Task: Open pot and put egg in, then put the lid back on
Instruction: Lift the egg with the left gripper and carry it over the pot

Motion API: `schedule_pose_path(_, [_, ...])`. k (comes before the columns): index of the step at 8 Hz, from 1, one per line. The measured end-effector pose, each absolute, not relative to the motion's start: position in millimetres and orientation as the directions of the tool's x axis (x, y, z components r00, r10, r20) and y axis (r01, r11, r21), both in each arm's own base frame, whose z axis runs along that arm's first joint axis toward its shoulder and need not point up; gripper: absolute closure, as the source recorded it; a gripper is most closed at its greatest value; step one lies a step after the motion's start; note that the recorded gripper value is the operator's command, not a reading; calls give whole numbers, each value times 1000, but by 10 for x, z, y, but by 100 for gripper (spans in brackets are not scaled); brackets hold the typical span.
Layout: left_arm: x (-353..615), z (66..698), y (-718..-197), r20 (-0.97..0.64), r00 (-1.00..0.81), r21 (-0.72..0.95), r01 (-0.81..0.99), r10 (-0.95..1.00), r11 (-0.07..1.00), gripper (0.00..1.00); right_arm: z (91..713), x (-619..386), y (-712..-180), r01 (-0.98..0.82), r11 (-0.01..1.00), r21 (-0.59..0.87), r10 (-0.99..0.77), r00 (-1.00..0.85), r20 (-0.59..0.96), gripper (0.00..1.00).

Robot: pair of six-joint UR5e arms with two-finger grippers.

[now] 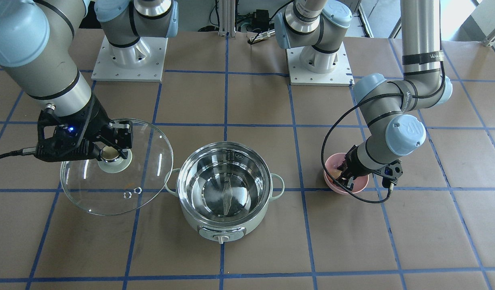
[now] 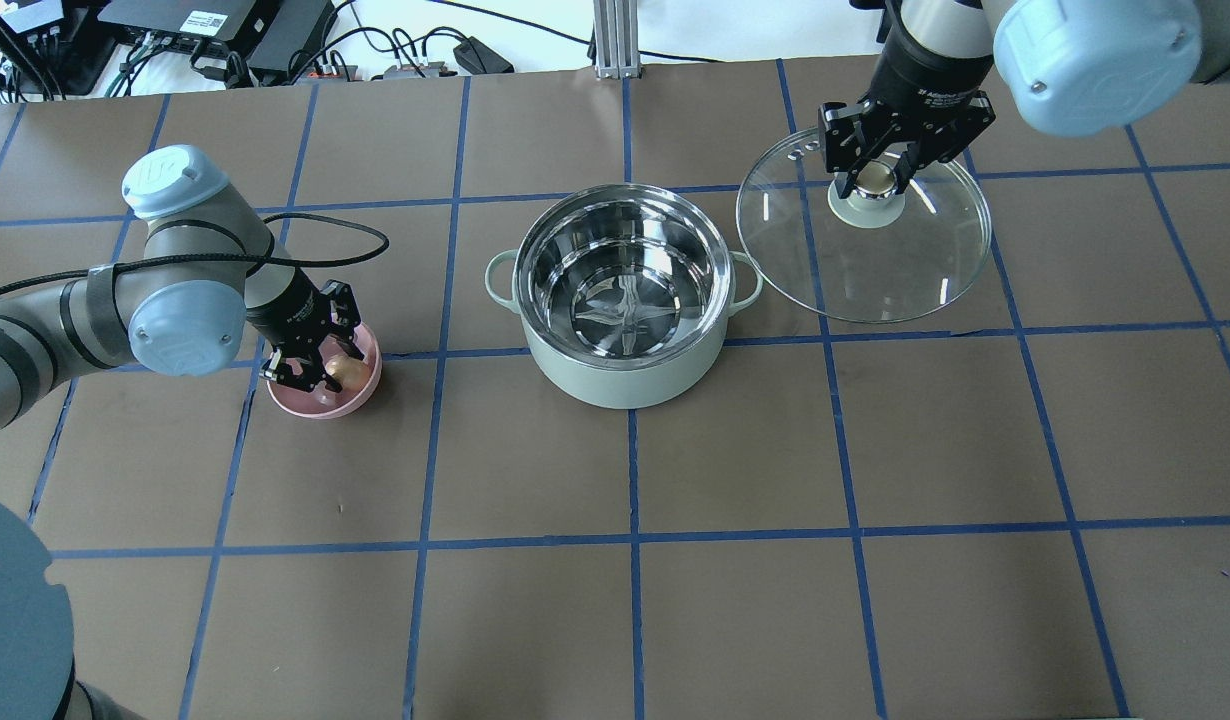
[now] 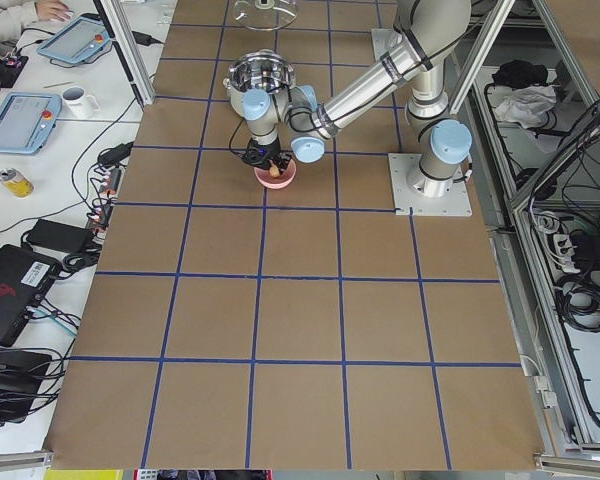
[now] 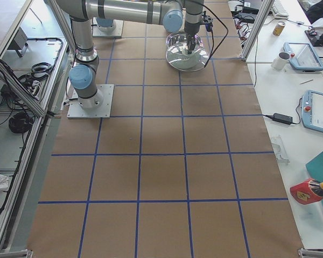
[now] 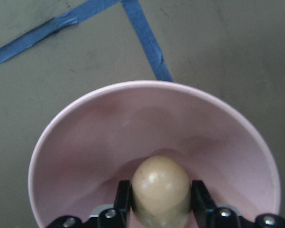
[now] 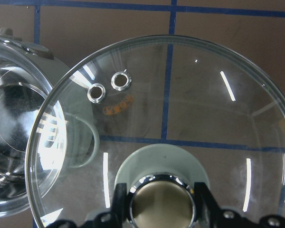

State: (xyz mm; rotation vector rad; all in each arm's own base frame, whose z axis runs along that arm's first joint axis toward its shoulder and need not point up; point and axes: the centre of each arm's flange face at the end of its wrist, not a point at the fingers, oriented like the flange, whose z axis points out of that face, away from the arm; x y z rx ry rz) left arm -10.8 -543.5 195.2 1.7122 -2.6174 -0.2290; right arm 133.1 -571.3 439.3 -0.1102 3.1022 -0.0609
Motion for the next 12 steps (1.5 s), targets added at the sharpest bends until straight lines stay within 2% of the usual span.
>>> schedule_pose_path(3, [-91,1990,-5439,-63,-430,128,-898,-901,420,100,4393,1334,-5715,-70,997,-43,-72,-997,-38,100])
schedule_pose_path(6, [-29,2209,-5439,-12,-441,150,-888,-897,435,100,4389,1341,-5714,-70,997,-42,-72,-997,-41,100])
schedule_pose_path(10, [-25,3164,-5591,-21,-415,158,-900,-910,407,100,4384,1350,-5709,-66,997,-40,-68,-997,-49,100])
schedule_pose_path(12, [-325,3493,-5617,-26,-392,163,-909,-920,383,100,4384,1350,-5709,-65,997,-40,-67,-997,-45,100])
